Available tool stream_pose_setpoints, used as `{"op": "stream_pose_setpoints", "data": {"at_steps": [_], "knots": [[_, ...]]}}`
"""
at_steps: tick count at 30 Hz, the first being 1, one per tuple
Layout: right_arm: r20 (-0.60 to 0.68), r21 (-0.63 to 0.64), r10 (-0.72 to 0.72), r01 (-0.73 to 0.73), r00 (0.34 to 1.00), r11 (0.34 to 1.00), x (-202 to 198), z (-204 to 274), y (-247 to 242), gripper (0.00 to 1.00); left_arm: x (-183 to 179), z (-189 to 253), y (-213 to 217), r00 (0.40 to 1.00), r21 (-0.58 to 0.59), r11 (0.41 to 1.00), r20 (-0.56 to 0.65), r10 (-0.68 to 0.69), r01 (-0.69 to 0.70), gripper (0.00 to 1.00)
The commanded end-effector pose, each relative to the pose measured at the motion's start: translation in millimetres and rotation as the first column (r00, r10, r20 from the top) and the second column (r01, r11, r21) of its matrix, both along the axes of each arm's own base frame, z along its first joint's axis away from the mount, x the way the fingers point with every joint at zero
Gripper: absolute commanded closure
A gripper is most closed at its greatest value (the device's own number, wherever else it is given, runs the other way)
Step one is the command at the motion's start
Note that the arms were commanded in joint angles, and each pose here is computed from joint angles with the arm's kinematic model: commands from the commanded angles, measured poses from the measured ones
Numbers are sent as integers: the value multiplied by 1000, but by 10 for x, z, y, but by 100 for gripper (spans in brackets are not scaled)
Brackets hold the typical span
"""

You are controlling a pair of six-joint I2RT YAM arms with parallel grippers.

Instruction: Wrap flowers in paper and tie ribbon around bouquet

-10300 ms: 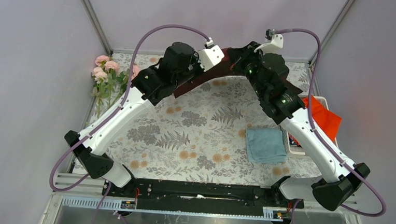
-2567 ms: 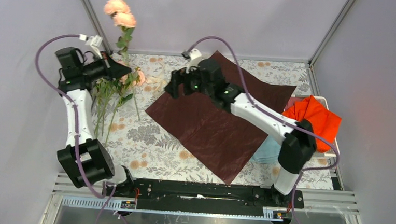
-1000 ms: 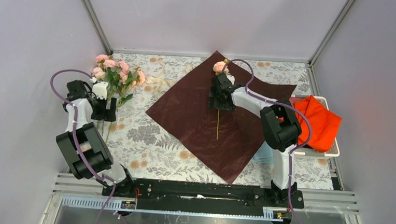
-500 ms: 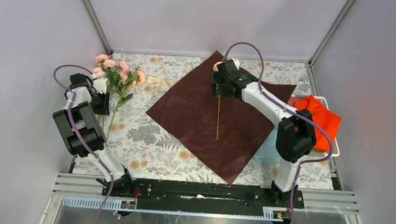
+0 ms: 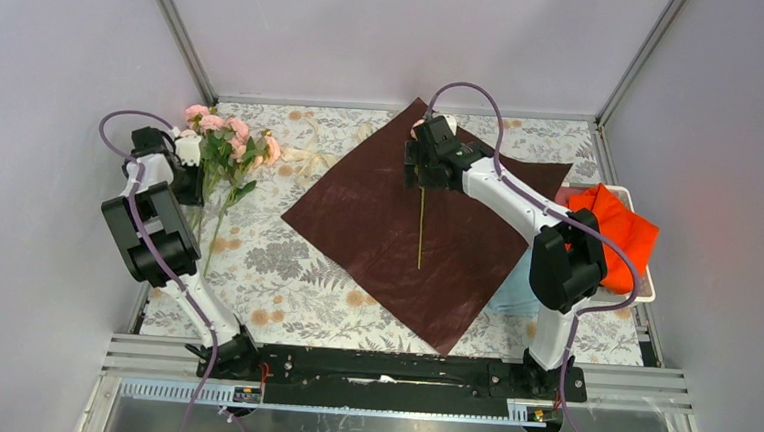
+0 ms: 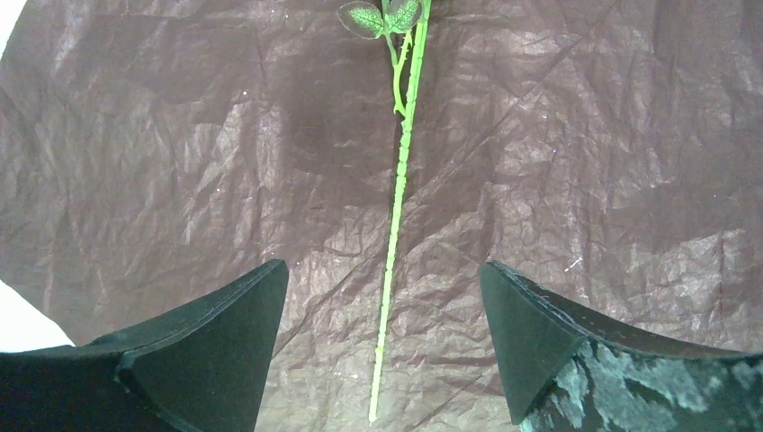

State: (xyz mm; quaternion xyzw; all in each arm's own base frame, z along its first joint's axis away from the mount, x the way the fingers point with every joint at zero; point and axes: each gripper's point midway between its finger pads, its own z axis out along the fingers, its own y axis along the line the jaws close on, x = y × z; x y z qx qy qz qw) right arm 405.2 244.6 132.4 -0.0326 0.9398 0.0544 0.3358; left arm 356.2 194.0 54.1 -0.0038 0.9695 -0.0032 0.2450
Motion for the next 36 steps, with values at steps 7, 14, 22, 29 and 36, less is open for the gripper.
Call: {"op": "stream_pose_setpoints", "data": {"at_steps": [7,14,22,29,36], "knots": [[43,-23,13,-12,999,1000,121,140,53,13,545,117,-126,991,70,992,79,-111,106,66],[38,-46,20,-18,999,999,127,101,29,12,702,-49,-119,991,101,987,27,-132,129,64],[39,-55,26,-24,999,998,123,103,18,12,751,-130,-55,992,186,974,-3,-127,126,65],[29,-53,22,-21,999,998,75,52,-6,12,719,138,-88,989,208,968,29,-148,139,64],[31,-71,25,-23,999,997,94,76,-20,12,798,49,65,990,257,957,13,-140,132,59]]}}
